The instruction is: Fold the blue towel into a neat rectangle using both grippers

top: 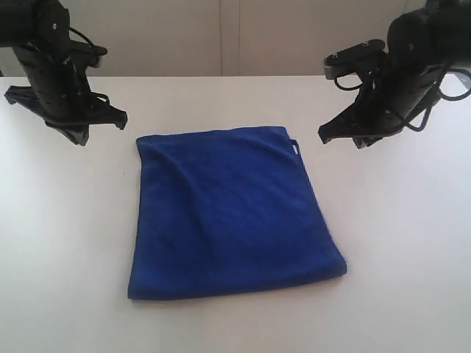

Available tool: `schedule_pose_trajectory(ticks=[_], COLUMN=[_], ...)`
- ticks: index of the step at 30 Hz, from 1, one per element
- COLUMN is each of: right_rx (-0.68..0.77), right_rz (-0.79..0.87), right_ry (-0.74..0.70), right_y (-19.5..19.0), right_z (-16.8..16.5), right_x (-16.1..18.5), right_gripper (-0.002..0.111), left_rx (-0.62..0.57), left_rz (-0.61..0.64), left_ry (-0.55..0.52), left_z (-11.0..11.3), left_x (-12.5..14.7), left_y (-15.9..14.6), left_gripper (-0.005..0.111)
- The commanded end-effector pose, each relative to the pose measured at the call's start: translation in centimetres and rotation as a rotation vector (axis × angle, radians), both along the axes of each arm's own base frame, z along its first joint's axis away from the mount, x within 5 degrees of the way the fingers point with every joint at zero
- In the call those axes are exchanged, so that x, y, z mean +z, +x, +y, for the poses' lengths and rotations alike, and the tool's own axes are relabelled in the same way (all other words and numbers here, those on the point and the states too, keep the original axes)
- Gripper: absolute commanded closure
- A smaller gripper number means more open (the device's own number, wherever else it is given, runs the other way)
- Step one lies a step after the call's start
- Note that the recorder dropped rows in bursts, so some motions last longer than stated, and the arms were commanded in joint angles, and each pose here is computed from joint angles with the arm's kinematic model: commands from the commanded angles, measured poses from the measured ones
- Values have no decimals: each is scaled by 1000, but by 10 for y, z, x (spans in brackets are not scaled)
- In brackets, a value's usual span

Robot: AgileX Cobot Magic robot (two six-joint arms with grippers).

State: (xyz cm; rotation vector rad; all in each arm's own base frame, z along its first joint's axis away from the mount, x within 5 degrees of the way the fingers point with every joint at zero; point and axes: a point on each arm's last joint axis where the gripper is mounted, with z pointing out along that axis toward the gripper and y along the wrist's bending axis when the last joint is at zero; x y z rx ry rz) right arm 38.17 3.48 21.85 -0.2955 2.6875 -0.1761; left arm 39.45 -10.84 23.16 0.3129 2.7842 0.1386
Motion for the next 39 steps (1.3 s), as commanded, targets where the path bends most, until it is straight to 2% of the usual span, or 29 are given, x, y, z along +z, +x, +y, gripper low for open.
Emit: schedule_pose_trajectory(ticks=[1, 6, 9, 11, 18, 24, 39], right_rx=[-14, -22, 70, 107, 134, 136, 137], right_rz=[67, 98, 146, 151, 144, 117, 102], right_ry=[23, 99, 123, 121, 125, 130, 132], right_y=[-22, -49, -68, -74, -80, -78, -78], right_z=[-1, 4, 26, 37, 46, 47, 47], right_x=[14, 12, -2, -10, -20, -19, -20], right_gripper=[108, 108, 108, 108, 108, 108, 108], left_rx=[-24, -18, -110, -148, -156, -170, -213], left_rz=[96, 98, 55, 17, 53, 126, 215], left_ry=[-111, -175, -229, -256, -282, -315, -254], left_z=[-6, -9, -30, -47, -68, -75, -75], left_x=[5, 6, 0, -8, -37, -61, -97], left_y=[-19, -43, -67, -73, -71, -69, -67], left_gripper=[107, 107, 107, 107, 107, 107, 107])
